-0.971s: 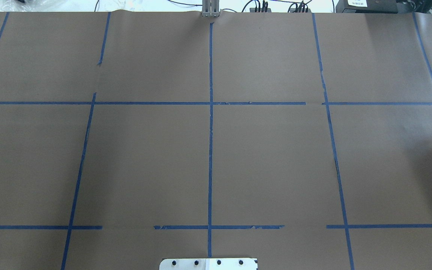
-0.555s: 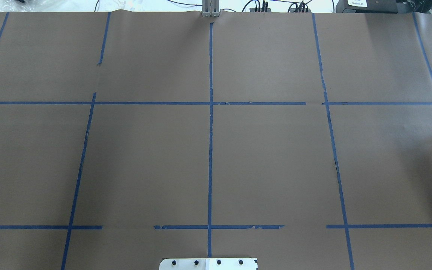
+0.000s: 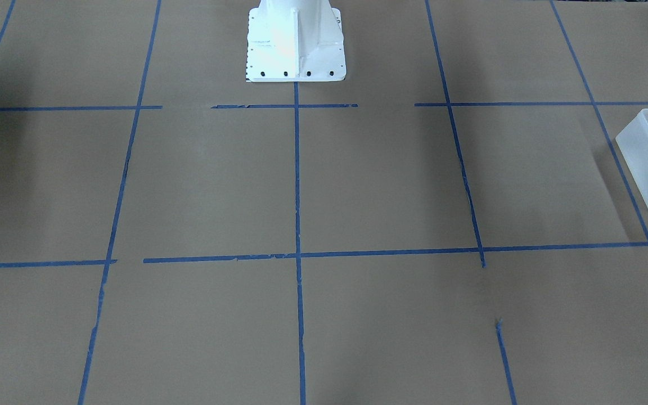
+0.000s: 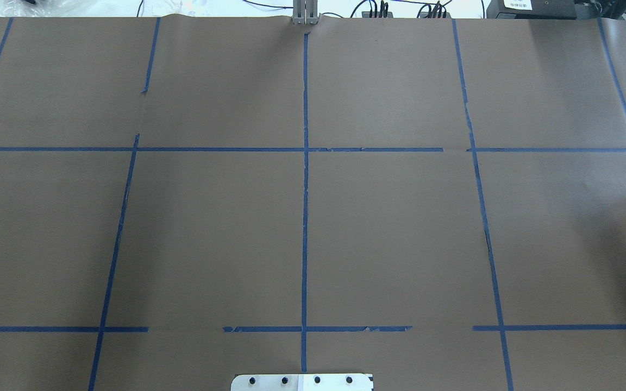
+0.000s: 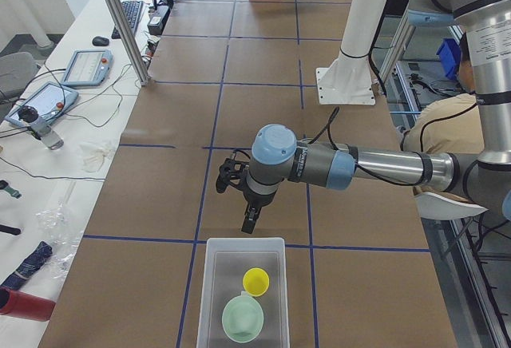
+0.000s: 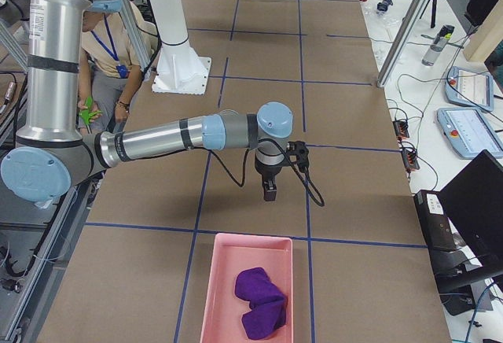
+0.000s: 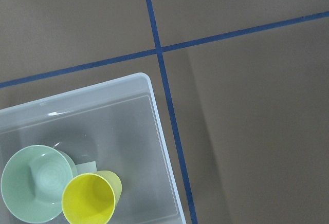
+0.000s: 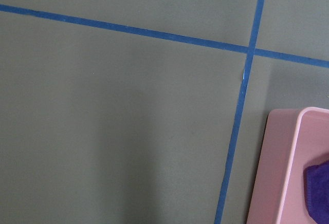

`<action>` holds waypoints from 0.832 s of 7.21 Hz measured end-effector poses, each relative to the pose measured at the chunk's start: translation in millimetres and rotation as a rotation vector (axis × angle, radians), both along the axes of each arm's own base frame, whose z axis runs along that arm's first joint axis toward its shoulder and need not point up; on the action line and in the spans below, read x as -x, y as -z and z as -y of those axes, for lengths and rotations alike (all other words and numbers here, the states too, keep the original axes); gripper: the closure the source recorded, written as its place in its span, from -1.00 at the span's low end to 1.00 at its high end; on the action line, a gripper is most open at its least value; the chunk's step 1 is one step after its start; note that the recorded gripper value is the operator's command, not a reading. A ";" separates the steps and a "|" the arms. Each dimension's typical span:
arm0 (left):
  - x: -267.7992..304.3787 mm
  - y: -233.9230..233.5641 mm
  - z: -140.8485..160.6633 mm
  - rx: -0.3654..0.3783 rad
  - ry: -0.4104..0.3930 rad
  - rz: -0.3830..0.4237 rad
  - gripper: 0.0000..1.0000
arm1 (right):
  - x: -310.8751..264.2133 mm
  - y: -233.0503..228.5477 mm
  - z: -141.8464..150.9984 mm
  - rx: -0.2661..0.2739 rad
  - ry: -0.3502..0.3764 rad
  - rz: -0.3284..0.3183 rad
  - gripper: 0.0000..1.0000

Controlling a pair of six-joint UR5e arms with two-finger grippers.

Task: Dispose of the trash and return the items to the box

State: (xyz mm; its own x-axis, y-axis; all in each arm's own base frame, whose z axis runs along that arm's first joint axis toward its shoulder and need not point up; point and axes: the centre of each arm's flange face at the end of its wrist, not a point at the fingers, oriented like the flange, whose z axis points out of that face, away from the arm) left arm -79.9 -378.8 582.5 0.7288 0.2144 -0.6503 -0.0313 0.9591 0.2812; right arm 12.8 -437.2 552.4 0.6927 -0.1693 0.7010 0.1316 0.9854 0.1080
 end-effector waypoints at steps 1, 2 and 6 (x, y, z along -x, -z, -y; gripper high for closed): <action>0.1 3.5 3.9 0.010 0.027 -0.005 -1.00 | 3.3 7.1 5.2 -0.014 0.003 0.006 -1.00; -1.1 8.7 11.2 0.021 0.053 -0.008 -1.00 | 6.1 14.5 12.2 -0.030 0.007 0.006 -1.00; -13.4 -0.7 53.8 0.053 0.043 0.004 -1.00 | 21.0 27.0 31.2 -0.055 0.031 0.001 -1.00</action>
